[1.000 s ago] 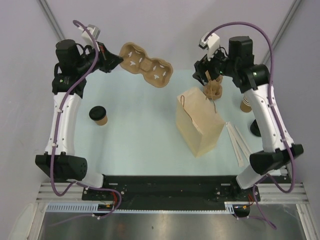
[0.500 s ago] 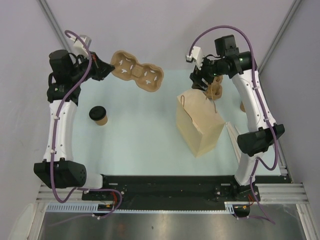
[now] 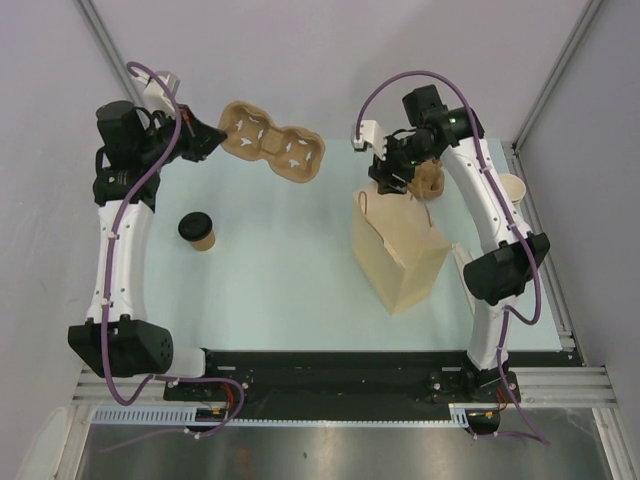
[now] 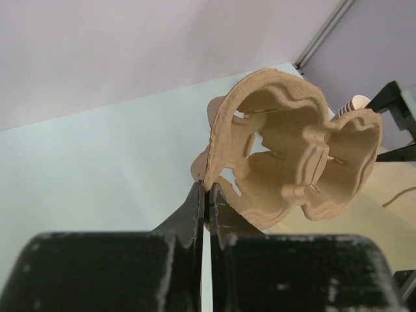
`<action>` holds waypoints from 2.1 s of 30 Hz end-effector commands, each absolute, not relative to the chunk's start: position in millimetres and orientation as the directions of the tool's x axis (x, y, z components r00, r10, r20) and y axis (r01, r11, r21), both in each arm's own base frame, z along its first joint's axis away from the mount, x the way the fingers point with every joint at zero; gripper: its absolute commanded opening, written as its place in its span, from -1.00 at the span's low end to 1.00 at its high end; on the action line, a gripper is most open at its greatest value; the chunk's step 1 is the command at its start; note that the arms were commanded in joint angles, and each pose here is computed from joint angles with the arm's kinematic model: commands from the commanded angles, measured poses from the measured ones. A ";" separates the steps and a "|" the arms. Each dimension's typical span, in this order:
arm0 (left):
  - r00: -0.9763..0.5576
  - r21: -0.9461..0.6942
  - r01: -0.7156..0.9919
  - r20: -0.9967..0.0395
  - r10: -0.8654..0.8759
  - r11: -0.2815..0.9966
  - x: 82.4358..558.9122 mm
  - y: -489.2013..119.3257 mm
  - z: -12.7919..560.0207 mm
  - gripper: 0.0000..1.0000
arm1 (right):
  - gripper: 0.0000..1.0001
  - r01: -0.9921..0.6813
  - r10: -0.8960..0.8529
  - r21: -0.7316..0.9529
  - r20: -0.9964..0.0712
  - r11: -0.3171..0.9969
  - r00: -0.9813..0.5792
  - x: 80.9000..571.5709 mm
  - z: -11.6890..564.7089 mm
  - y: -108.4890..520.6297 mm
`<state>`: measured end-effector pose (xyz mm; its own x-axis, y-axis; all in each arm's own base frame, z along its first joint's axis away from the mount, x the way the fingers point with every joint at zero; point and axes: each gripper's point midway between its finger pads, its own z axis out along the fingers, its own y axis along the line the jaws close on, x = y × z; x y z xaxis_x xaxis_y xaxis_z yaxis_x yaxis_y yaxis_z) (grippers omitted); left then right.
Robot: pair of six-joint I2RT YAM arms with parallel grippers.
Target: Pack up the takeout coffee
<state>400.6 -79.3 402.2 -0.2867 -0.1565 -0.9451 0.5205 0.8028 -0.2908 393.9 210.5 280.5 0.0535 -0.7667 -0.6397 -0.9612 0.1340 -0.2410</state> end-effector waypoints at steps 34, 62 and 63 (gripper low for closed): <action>0.046 -0.056 0.800 -0.987 -0.155 0.598 302.9 -124.6 543.3 -1.00 | -1.00 -0.565 -0.378 0.270 -0.516 0.779 -0.768 379.7 271.4 222.5; 0.046 -0.031 0.801 -0.992 -0.113 0.598 287.8 -128.3 515.4 -1.00 | -1.00 -0.433 -0.217 0.374 -0.497 0.820 -0.840 347.9 297.8 233.5; 0.032 -0.039 0.799 -0.994 -0.107 0.600 288.2 -128.3 514.0 -1.00 | -1.00 -0.437 -0.220 0.376 -0.498 0.817 -0.839 349.8 296.8 235.1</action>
